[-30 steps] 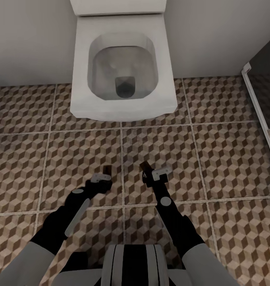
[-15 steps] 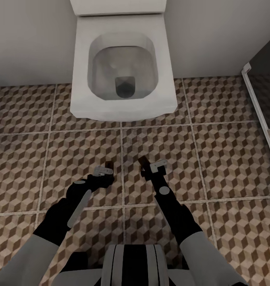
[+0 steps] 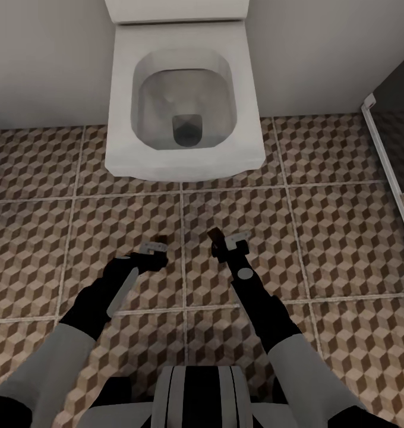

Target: Take the four mousetraps from the cabinet in the bathroom and place them on the bathroom floor. Make sure all four end up on the same floor surface, and ensure that at least two of them are either under or directly next to the same bathroom sink.

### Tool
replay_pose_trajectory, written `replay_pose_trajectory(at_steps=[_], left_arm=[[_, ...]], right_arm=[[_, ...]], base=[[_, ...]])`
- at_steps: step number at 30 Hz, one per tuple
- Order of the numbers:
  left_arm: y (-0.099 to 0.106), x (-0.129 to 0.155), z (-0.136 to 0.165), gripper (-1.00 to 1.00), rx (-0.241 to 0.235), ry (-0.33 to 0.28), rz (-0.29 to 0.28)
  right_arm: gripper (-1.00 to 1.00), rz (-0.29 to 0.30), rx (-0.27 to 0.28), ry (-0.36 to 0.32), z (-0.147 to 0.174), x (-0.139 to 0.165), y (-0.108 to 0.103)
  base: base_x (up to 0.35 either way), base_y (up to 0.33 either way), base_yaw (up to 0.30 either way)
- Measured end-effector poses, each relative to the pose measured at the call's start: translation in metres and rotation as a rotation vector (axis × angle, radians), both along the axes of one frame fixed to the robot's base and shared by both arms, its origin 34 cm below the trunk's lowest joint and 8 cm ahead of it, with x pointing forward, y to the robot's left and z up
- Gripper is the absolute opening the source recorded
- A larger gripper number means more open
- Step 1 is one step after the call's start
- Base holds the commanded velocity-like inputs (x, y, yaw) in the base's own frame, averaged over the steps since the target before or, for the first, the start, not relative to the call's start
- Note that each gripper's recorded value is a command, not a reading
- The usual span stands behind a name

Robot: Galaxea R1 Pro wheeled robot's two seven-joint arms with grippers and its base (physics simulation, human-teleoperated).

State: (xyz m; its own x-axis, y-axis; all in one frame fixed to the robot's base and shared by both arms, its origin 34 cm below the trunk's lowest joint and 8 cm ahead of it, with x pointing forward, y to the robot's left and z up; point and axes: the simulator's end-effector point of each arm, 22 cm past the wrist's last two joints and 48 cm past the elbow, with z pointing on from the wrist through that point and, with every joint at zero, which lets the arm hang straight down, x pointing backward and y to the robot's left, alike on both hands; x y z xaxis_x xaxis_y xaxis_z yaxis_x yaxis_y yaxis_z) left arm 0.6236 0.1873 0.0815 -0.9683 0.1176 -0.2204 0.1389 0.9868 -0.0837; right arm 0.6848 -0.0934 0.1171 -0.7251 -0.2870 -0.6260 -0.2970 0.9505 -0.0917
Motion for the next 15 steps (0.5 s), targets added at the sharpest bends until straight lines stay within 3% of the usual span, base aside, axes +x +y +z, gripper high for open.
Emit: replay_pose_trajectory(at_steps=[15], left_arm=[[0.017,0.006,-0.017,-1.00,0.042,0.048,0.008]], right_arm=[[-1.00,0.038,-0.045,0.072,-0.031,0.007,-0.004]], base=[[0.000,0.000,0.000]])
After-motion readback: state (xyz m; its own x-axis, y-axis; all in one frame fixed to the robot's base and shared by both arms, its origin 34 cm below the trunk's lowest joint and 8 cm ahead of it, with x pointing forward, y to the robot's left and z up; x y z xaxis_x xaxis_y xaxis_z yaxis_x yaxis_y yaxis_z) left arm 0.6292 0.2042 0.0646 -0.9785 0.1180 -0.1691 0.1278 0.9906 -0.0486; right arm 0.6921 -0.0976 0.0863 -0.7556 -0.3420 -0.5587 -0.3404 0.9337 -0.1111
